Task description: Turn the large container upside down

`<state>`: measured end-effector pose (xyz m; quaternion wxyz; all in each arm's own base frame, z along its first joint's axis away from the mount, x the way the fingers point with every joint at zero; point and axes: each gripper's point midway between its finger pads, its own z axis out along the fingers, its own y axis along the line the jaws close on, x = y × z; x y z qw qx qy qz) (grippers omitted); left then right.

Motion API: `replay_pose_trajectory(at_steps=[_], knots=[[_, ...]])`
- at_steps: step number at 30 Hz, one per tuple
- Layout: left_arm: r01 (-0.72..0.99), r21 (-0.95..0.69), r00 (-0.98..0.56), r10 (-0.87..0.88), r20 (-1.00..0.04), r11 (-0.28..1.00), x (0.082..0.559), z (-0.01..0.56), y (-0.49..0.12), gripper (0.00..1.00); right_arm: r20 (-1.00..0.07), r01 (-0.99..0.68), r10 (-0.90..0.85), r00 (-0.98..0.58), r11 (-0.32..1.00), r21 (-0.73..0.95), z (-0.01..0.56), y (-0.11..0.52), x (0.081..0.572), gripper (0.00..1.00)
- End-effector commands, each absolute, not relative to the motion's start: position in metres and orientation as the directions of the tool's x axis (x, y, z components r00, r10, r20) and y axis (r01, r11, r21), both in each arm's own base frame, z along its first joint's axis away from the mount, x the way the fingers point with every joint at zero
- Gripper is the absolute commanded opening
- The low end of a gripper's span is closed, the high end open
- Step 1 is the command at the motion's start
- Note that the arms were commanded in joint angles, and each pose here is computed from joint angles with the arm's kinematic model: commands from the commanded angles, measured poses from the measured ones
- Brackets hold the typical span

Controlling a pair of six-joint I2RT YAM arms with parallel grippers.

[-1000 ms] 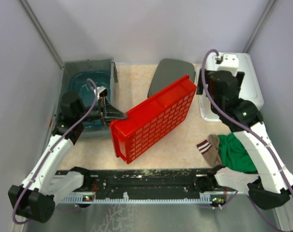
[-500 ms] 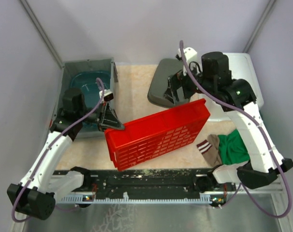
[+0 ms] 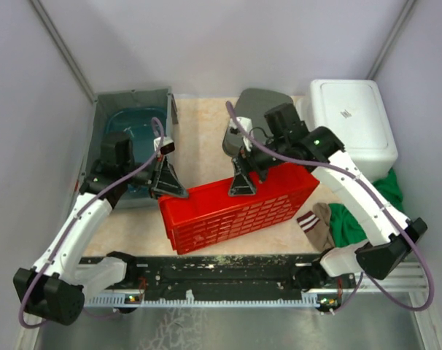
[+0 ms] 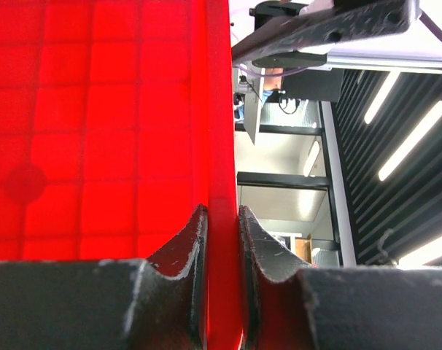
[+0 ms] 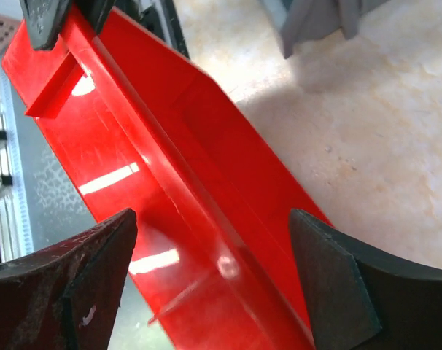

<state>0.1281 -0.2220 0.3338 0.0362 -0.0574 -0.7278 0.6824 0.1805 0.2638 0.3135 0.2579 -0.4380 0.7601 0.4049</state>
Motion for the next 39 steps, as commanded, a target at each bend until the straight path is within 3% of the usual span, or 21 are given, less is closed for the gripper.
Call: replay_pose_trajectory(at_steps=[1,6,8,10,14,18,22,24,26,32,39], knots=[[0.132,-0.991,-0.972,0.196,-0.129,0.003,0.120,0.351,-0.219,0.00,-0.819,-0.936,-0.454,-0.351,0.161,0.312,0.314,0.288,0.171,0.82],[0.120,-0.993,-0.975,0.192,-0.116,0.010,0.124,0.345,-0.221,0.00,-0.820,-0.944,-0.471,-0.325,0.117,0.307,0.317,0.292,0.172,0.71],[0.114,-0.993,-0.976,0.186,-0.109,0.015,0.127,0.341,-0.222,0.00,-0.800,-0.939,-0.496,-0.336,0.115,0.323,0.311,0.292,0.173,0.61],[0.112,-0.994,-0.978,0.181,-0.107,0.019,0.129,0.339,-0.223,0.00,-0.760,-0.922,-0.532,-0.374,0.122,0.368,0.303,0.292,0.171,0.45],[0.097,-0.994,-0.982,0.166,-0.089,0.039,0.136,0.330,-0.225,0.01,-0.682,-0.867,-0.552,-0.480,0.183,0.463,0.290,0.293,0.170,0.00],[0.098,-0.993,-0.985,0.151,-0.088,0.059,0.141,0.323,-0.226,0.13,-0.622,-0.807,-0.534,-0.573,0.235,0.541,0.288,0.292,0.163,0.00],[0.126,-0.988,-0.986,0.120,-0.114,0.092,0.152,0.320,-0.229,0.50,-0.573,-0.745,-0.494,-0.654,0.290,0.601,0.289,0.288,0.159,0.00],[0.151,-0.974,-0.987,0.074,-0.141,0.169,0.165,0.314,-0.230,0.70,-0.534,-0.695,-0.466,-0.705,0.304,0.652,0.288,0.285,0.161,0.00],[0.178,-0.941,-0.984,0.031,-0.177,0.287,0.181,0.304,-0.228,0.82,-0.521,-0.671,-0.442,-0.730,0.318,0.670,0.287,0.282,0.165,0.00],[0.232,-0.806,-0.943,-0.076,-0.323,0.545,0.225,0.294,-0.212,0.91,-0.479,-0.619,-0.400,-0.781,0.402,0.674,0.263,0.273,0.200,0.00],[0.275,-0.704,-0.808,-0.241,-0.538,0.654,0.252,0.322,-0.190,1.00,-0.505,-0.694,-0.476,-0.720,0.527,0.491,0.221,0.268,0.260,0.00]])
